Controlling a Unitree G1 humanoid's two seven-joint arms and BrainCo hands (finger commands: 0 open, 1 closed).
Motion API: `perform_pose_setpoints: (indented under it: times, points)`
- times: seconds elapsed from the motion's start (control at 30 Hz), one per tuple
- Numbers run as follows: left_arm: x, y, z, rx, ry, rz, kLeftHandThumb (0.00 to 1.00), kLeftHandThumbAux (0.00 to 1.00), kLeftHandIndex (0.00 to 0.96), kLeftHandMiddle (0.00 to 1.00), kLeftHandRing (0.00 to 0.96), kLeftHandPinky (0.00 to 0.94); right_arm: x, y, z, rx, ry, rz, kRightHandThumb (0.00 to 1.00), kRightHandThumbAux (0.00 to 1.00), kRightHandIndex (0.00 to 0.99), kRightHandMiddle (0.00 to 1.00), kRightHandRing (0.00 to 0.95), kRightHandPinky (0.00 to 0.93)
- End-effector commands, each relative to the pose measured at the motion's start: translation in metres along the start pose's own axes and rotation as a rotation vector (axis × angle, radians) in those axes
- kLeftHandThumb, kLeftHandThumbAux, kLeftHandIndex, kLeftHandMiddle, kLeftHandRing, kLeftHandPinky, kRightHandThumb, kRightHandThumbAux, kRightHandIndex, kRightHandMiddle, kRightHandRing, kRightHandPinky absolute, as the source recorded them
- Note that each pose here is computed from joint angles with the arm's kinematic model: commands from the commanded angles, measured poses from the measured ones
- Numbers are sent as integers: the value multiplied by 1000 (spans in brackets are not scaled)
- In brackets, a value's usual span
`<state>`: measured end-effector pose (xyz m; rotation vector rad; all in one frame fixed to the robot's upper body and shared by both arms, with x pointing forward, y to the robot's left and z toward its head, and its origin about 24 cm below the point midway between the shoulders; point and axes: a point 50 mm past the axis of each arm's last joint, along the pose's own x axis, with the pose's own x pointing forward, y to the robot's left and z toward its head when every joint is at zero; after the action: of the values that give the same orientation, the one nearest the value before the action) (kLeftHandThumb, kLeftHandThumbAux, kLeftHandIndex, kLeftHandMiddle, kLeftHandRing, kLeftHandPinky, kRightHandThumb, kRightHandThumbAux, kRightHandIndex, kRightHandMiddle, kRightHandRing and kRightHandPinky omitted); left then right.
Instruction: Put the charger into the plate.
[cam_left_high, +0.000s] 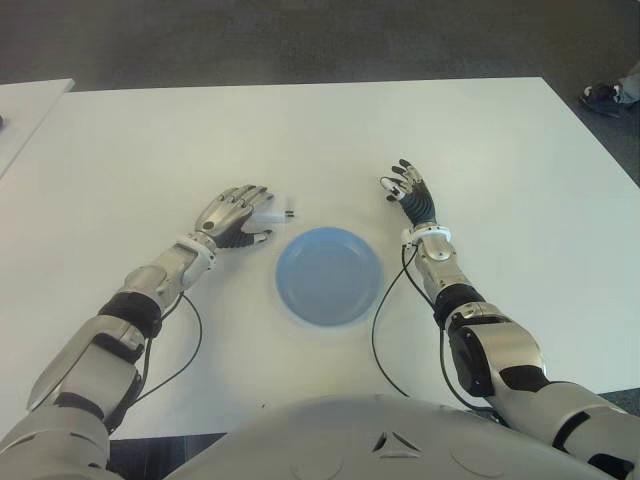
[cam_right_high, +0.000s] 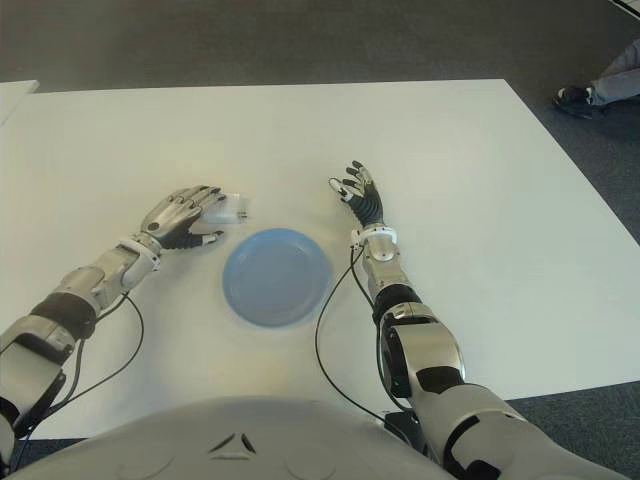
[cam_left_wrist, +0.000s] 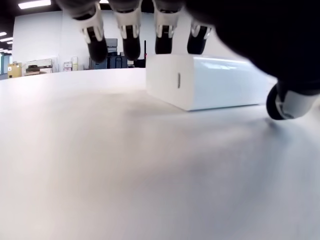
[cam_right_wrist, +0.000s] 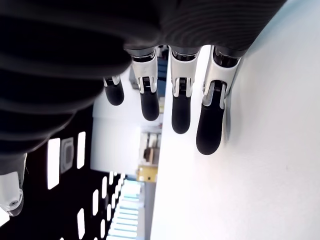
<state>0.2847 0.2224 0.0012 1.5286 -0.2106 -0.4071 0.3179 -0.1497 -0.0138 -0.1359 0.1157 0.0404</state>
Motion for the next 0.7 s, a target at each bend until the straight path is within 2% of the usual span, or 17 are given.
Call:
perform_pose_setpoints:
  times: [0.03, 0.3, 0.7]
  points:
    - [1, -5, -1, -7, 10, -37, 114, 359, 0, 0, 0, 0, -33, 8, -54, 2, 244, 17, 62, 517, 0, 168, 212, 140]
    - [9, 0, -2, 21, 0, -2, 116, 360, 0, 0, 0, 0, -33, 9, -54, 0, 241, 16, 75, 522, 0, 167, 216, 157]
    - [22, 7, 1, 123, -34, 91, 153, 307, 0, 0, 0, 0, -34, 11, -54, -10, 234, 17, 85, 532, 0, 181, 231, 160]
